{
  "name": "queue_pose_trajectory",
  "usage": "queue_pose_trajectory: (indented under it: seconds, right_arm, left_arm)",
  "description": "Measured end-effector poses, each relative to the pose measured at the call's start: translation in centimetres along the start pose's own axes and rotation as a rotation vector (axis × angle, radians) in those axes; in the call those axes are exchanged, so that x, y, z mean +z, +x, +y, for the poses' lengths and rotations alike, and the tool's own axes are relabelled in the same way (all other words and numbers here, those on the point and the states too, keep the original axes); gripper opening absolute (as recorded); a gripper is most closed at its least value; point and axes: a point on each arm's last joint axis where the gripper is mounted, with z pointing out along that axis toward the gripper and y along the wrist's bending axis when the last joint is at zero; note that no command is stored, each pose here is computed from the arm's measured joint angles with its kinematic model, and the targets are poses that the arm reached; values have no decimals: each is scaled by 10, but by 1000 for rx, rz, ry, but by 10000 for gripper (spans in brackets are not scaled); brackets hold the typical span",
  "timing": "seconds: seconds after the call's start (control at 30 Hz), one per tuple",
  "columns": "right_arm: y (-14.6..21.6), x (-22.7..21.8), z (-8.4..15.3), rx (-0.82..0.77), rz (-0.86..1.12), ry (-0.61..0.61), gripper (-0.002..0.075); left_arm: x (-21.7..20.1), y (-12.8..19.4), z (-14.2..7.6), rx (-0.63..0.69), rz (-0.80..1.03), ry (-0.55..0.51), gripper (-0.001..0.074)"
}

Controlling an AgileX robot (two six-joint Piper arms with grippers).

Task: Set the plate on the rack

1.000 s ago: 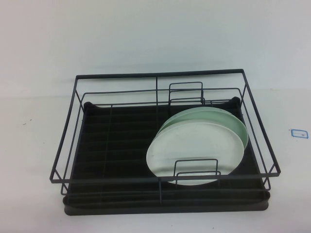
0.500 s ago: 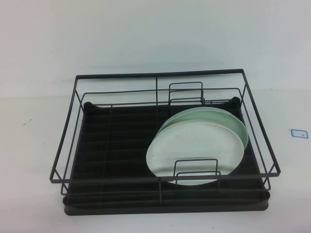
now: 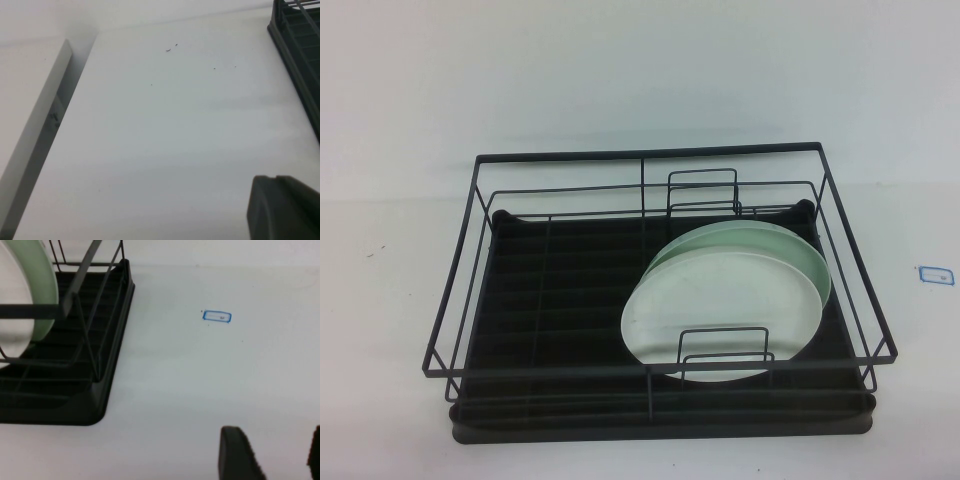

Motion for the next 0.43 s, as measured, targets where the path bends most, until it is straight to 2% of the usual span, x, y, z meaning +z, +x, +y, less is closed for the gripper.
queue_pose_trajectory:
  seconds: [0.43]
  right_arm:
    - [-1,0,0,2,-15,-2,349]
  left_arm:
    - [0,0,0,0,0,0,1]
